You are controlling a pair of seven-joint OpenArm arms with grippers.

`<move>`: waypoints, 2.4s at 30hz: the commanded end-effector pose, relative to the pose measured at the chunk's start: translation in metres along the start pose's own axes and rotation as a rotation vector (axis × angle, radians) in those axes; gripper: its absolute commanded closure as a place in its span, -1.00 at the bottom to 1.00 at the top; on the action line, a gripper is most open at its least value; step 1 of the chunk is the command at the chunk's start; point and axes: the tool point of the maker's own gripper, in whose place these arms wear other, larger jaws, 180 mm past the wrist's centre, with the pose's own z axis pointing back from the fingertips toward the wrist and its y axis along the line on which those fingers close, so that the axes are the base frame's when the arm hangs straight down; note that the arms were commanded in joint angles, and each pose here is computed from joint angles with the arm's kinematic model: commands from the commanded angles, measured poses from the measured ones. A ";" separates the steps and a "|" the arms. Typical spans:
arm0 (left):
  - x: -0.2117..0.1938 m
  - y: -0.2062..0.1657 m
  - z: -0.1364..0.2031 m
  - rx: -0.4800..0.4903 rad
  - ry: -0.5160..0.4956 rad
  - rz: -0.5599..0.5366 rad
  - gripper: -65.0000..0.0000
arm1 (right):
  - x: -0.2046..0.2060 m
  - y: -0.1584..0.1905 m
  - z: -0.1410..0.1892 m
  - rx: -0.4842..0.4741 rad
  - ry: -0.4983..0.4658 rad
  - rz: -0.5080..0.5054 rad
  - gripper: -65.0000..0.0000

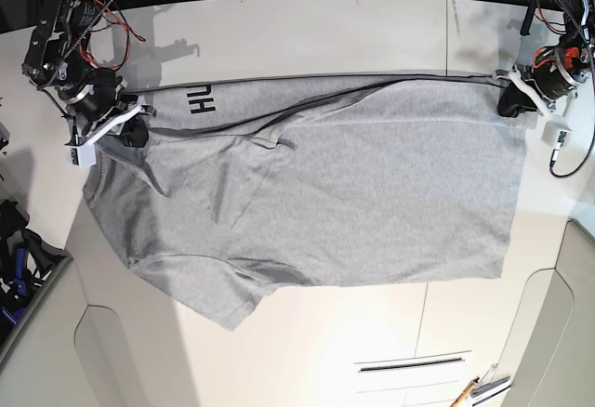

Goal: Fold the T-shirt properly
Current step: 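Hold the shoulder edge with both grippers and drag it taut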

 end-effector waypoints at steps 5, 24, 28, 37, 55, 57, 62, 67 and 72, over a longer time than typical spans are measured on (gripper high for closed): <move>-0.027 0.012 0.014 0.029 0.094 0.025 1.00 | -0.034 -0.026 0.028 -0.055 0.104 0.037 1.00; -0.087 0.005 0.073 -0.095 0.127 0.346 1.00 | -0.052 -0.025 0.087 -0.105 0.170 0.124 1.00; -0.096 -0.002 0.080 -0.125 0.134 0.382 1.00 | -0.049 -0.024 0.087 -0.101 0.153 0.124 1.00; -0.041 -0.024 0.080 -0.216 -0.005 0.319 1.00 | -0.048 -0.024 0.086 -0.101 0.146 0.124 1.00; -0.094 -0.012 0.059 -0.109 0.209 0.243 1.00 | -0.046 -0.024 0.086 -0.101 0.140 0.124 1.00; -0.106 -0.013 0.064 -0.106 0.239 0.251 1.00 | -0.047 -0.024 0.086 -0.101 0.140 0.124 1.00; -0.115 -0.017 0.069 -0.117 0.255 0.270 1.00 | -0.046 -0.024 0.086 -0.101 0.140 0.125 1.00; -0.115 -0.017 0.069 -0.117 0.253 0.269 1.00 | -0.046 -0.024 0.086 -0.101 0.140 0.124 1.00; -0.080 -0.023 0.070 -0.164 0.128 0.285 1.00 | -0.031 -0.011 0.088 -0.065 0.088 0.132 1.00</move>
